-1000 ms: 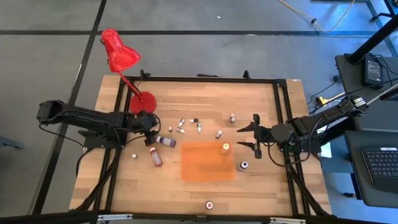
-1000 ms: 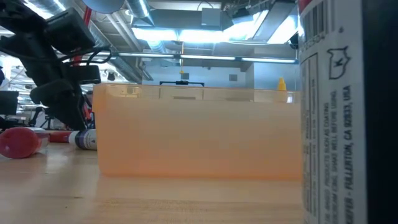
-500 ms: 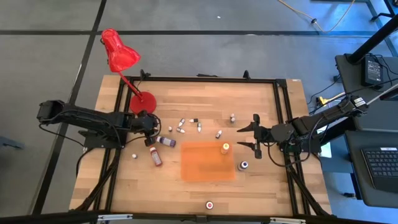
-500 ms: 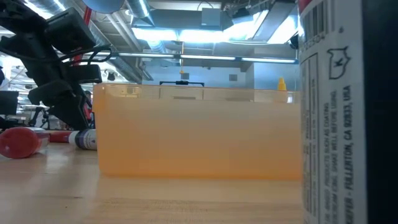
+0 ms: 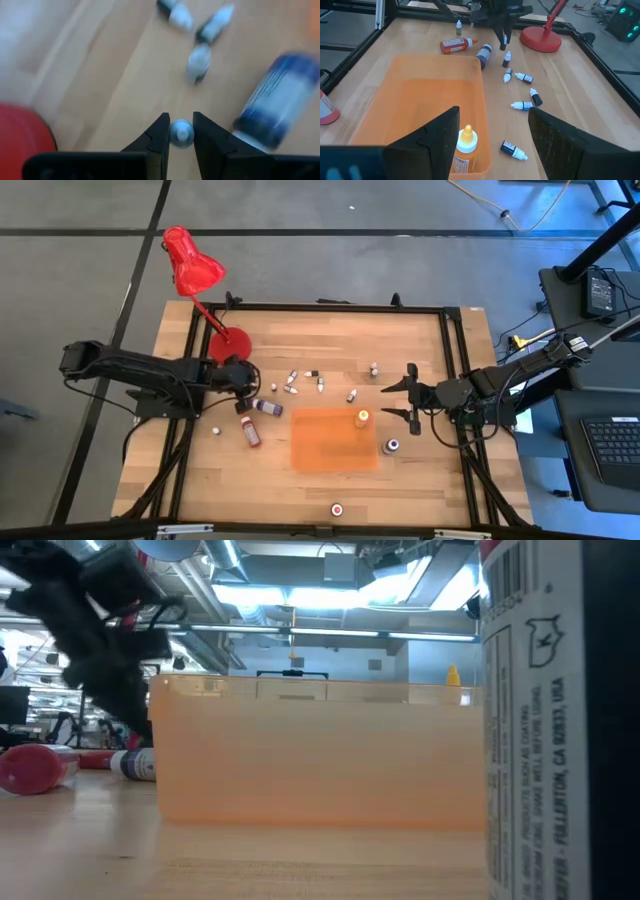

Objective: Pick & Place food coloring
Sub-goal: Put the small purple food coloring bottle into the orange bin

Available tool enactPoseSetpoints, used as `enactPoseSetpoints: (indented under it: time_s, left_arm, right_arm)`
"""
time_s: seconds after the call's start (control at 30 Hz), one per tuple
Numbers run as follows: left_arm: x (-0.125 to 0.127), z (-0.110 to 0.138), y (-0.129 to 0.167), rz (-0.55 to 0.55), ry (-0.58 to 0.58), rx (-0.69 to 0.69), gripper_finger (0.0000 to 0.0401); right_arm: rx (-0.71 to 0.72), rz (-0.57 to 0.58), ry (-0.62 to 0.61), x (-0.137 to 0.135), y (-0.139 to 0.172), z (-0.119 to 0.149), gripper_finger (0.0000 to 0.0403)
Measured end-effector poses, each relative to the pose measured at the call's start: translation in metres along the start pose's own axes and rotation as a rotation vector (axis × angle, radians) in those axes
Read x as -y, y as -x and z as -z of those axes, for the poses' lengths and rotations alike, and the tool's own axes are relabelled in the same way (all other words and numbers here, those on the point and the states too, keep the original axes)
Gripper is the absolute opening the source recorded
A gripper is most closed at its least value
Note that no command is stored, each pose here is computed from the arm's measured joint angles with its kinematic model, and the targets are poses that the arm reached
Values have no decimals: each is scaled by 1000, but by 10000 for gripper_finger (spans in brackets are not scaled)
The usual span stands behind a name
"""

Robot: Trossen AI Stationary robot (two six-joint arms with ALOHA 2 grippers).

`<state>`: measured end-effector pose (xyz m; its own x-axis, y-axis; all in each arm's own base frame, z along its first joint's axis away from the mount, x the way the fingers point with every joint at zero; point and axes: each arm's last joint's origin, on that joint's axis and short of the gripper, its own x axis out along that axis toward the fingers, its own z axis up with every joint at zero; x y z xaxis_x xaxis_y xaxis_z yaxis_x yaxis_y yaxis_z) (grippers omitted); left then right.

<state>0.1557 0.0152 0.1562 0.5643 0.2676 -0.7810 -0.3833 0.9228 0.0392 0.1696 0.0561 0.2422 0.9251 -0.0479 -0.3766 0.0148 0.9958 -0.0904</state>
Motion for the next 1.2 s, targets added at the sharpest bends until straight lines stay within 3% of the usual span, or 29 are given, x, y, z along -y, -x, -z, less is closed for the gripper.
enactPoseSetpoints:
  time_s: [0.23,0.43,0.63,0.8,1.2]
  left_arm:
    - [8,-56,30,107,-30,211,62]
    - [34,-85,39,446,-13,437,62]
    - [79,-90,30,621,-73,496,62]
    - [113,-99,19,603,-115,465,63]
    - [169,-114,-35,561,-168,322,63]
  right_arm:
    - [1,0,-26,0,0,0,238]
    - [1,0,-55,0,0,0,238]
    - [1,0,-22,0,0,0,238]
    - [3,-2,60,0,0,0,238]
    - [3,-75,-4,-2,0,-1,238]
